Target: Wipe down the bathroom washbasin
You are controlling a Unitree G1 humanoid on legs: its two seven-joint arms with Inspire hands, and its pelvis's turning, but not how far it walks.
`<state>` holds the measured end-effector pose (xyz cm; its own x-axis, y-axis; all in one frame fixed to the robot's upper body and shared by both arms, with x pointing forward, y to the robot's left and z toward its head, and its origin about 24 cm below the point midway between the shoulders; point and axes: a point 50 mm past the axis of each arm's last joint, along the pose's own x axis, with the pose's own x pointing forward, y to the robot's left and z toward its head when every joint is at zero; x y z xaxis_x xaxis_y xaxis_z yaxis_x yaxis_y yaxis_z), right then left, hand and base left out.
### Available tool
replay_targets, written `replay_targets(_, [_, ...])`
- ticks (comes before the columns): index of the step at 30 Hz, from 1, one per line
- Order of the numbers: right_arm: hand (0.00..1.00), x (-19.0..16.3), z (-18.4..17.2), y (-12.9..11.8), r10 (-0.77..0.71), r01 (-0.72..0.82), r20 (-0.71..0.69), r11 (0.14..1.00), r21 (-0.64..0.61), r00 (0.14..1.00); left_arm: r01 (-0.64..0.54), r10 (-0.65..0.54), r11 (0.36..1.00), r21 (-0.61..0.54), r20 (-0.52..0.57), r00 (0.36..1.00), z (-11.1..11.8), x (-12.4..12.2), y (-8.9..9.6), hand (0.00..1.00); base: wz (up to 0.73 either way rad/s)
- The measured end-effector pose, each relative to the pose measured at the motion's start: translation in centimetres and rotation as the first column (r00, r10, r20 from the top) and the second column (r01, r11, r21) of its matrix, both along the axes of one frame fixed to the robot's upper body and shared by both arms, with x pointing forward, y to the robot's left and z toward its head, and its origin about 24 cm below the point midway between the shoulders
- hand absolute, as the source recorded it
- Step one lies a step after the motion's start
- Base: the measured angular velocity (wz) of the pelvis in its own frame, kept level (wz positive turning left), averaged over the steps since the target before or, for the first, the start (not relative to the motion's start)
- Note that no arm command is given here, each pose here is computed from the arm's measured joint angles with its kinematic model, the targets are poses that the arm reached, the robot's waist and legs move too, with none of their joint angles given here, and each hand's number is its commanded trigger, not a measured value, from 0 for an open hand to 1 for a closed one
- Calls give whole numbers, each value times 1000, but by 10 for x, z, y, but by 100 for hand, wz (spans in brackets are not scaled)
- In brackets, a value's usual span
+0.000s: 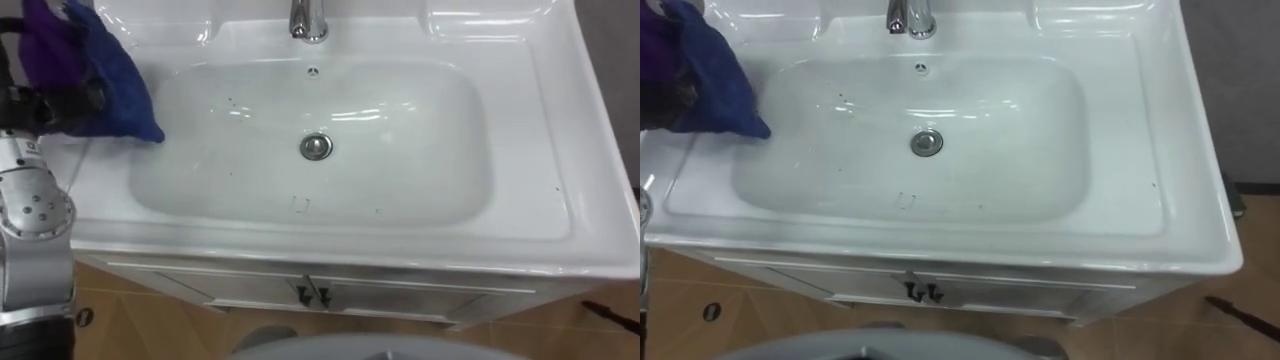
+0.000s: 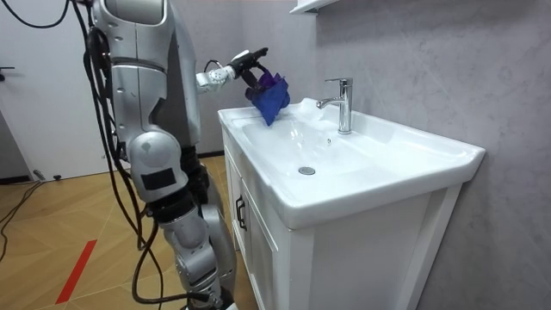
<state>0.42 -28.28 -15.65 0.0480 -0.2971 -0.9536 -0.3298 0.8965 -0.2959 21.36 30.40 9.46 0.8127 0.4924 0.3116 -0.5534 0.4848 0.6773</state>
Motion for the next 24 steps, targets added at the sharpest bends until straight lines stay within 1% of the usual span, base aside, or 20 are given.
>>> replay_targets(2, [0,0,0,0,7,-7,-5,1000,-2,1000,-46,45,997,62,16,999,4,-3,4,0,-4])
replay_targets(4, [0,1,0,0,9,-9,-2,1000,-3,1000,-83,79,992,91,41,996,7,-5,8,0,-2])
replay_targets(10, [0,0,0,-1,3,-3,-6,1000,-5,1000,-156,150,981,114,61,987,12,-10,18,0,-1])
replay_targets(15, [0,-3,0,-1,-3,3,-16,1000,-5,1000,-187,178,972,145,76,981,16,-11,22,0,2])
replay_targets(18, [0,-4,1,-2,-1,1,-17,1000,-6,1000,-207,201,965,162,53,978,11,-12,25,0,8])
replay_targets(20, [0,-3,1,-2,2,-2,-14,1000,-7,1000,-227,232,957,181,-3,973,1,-19,28,0,5])
replay_targets(24, [0,-6,1,-3,-3,2,-22,1000,-12,1000,-249,262,949,194,-47,964,-7,-24,32,0,5])
